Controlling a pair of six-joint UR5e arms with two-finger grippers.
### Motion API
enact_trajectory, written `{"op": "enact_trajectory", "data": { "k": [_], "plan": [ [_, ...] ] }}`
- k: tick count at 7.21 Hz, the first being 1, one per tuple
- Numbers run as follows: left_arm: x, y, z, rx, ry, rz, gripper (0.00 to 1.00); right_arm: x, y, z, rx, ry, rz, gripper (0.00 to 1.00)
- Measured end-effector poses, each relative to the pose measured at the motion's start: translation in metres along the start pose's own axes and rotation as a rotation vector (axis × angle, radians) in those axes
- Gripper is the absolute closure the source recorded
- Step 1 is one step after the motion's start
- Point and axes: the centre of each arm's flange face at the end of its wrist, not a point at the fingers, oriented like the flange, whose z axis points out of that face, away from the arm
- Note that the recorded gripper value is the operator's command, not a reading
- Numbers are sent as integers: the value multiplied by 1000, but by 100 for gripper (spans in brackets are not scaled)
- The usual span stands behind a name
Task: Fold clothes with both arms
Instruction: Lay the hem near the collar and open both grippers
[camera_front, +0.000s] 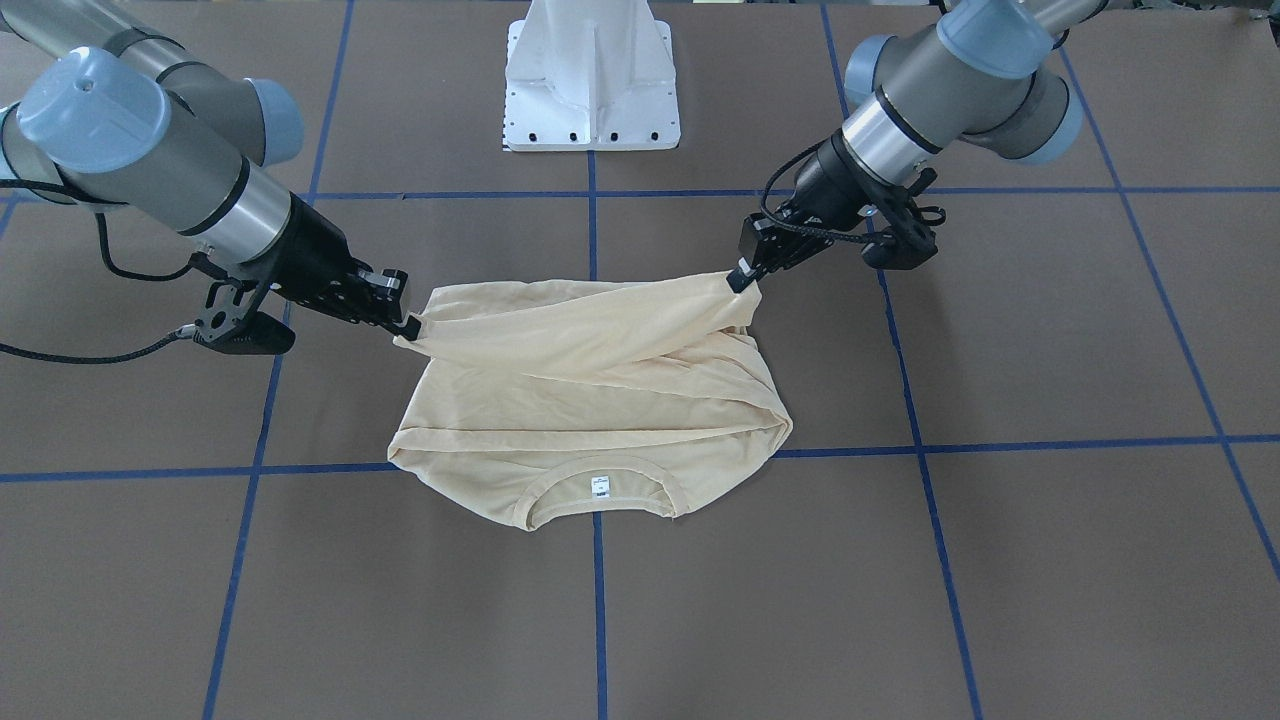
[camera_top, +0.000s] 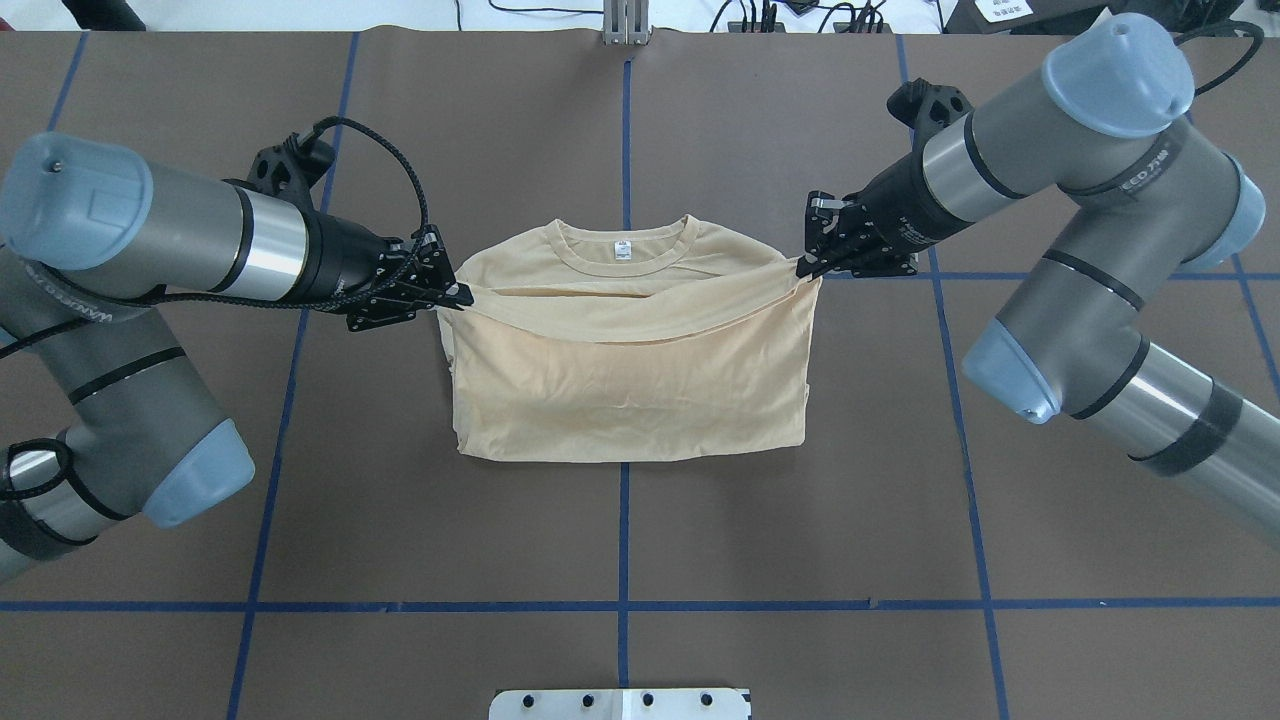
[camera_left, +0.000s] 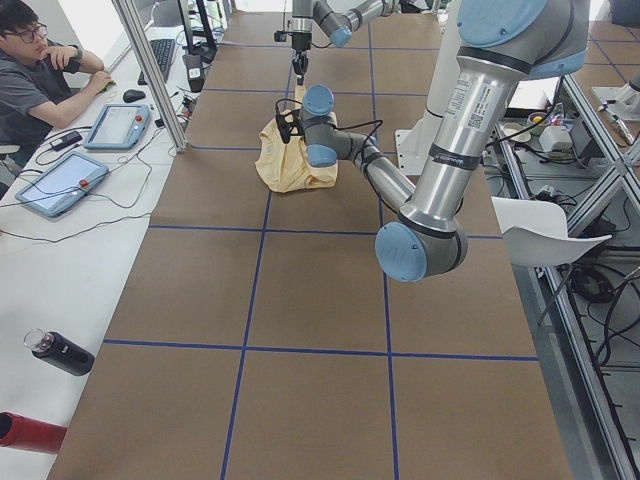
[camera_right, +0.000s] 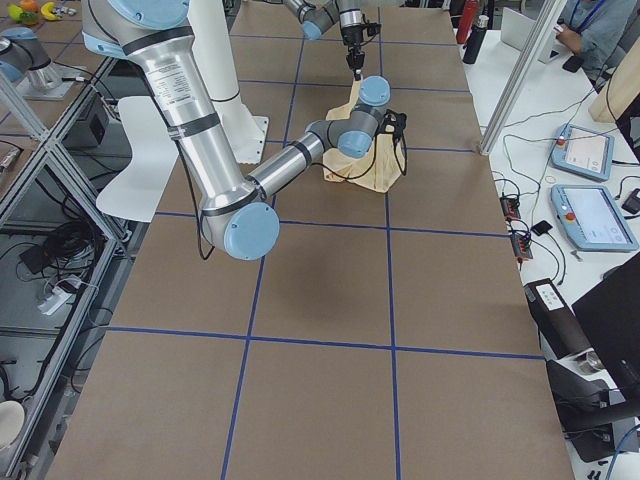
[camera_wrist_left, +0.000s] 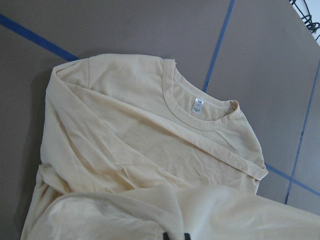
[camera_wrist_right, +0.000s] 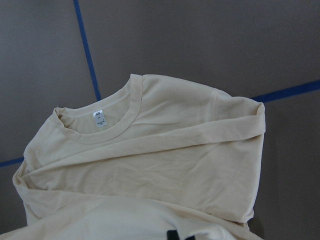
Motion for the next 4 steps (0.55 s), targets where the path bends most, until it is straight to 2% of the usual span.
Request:
{"op": "enact_trajectory", "data": {
  "k": [2, 4],
  "plan": [
    [1, -23, -14, 26, 1, -2, 100, -8, -16, 7, 29, 9, 3, 100],
    [0, -38, -26, 22, -1, 1, 100, -12, -22, 4, 46, 6, 1, 100]
  ]
}}
